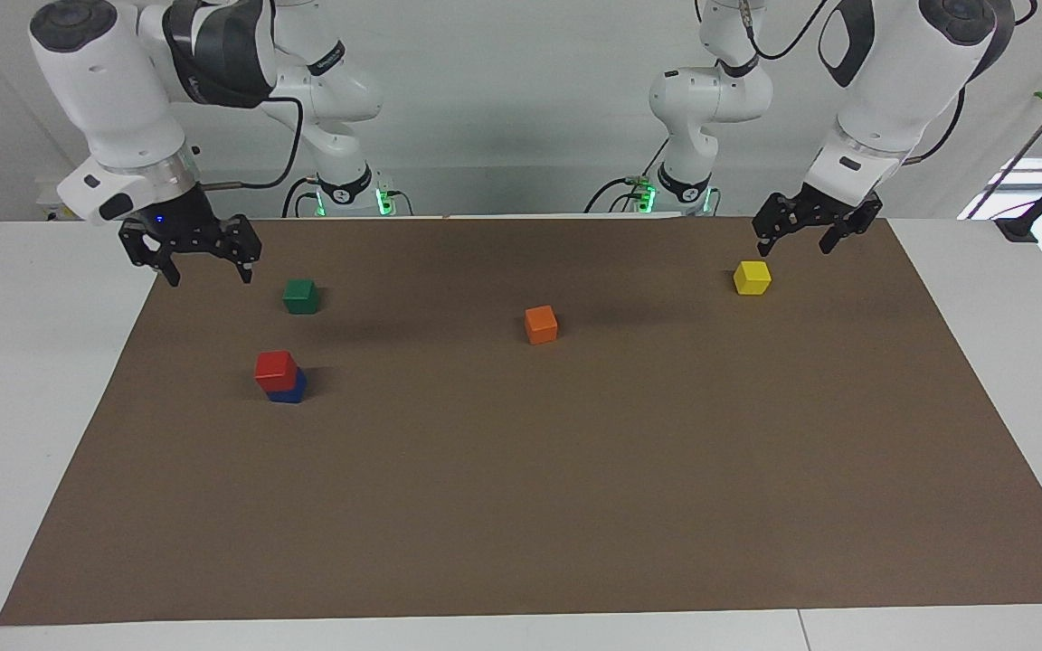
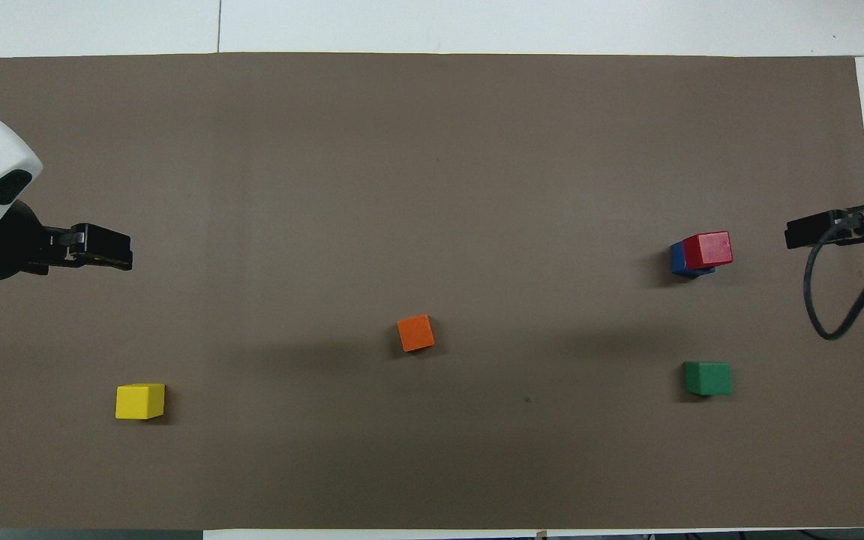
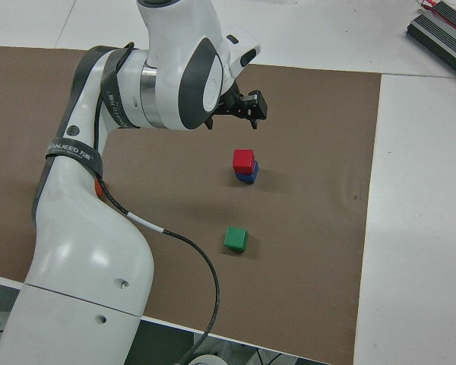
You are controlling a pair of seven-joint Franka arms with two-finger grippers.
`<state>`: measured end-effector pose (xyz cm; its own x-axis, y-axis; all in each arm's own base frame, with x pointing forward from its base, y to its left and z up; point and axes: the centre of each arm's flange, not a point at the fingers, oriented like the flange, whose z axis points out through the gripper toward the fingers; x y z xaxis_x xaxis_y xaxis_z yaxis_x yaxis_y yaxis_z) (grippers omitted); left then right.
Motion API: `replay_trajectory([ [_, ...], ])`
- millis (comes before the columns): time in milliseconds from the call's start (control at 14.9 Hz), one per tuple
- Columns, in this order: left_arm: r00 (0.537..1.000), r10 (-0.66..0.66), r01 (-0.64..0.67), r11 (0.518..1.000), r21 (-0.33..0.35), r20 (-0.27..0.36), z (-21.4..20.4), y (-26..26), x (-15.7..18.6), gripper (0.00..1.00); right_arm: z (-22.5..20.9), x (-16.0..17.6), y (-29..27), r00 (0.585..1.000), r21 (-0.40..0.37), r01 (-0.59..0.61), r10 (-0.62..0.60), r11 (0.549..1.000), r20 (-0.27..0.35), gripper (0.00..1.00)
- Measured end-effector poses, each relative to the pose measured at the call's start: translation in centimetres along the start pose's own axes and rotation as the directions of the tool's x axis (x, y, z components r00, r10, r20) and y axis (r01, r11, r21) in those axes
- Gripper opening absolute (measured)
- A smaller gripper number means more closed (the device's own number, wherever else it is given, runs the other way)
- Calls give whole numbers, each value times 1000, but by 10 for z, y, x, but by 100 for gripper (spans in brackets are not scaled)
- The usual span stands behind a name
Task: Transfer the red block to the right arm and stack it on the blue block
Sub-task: 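Open the right gripper and raise it away from the stack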
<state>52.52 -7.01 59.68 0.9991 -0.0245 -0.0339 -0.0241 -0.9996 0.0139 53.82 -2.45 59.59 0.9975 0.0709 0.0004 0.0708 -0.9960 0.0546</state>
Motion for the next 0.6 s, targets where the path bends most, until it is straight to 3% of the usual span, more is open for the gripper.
replay_trajectory([
  [201, 1000, -6, 5, 1000, -1, -18, -10, -3, -5, 100, -23, -7, 2, 1000, 19, -9, 9, 1000, 19, 100],
  [602, 999, -5, 5, 1000, -2, -33, -17, -3, -10, 100, -29, -11, 16, 997, 28, -38, 36, 999, 64, 100],
])
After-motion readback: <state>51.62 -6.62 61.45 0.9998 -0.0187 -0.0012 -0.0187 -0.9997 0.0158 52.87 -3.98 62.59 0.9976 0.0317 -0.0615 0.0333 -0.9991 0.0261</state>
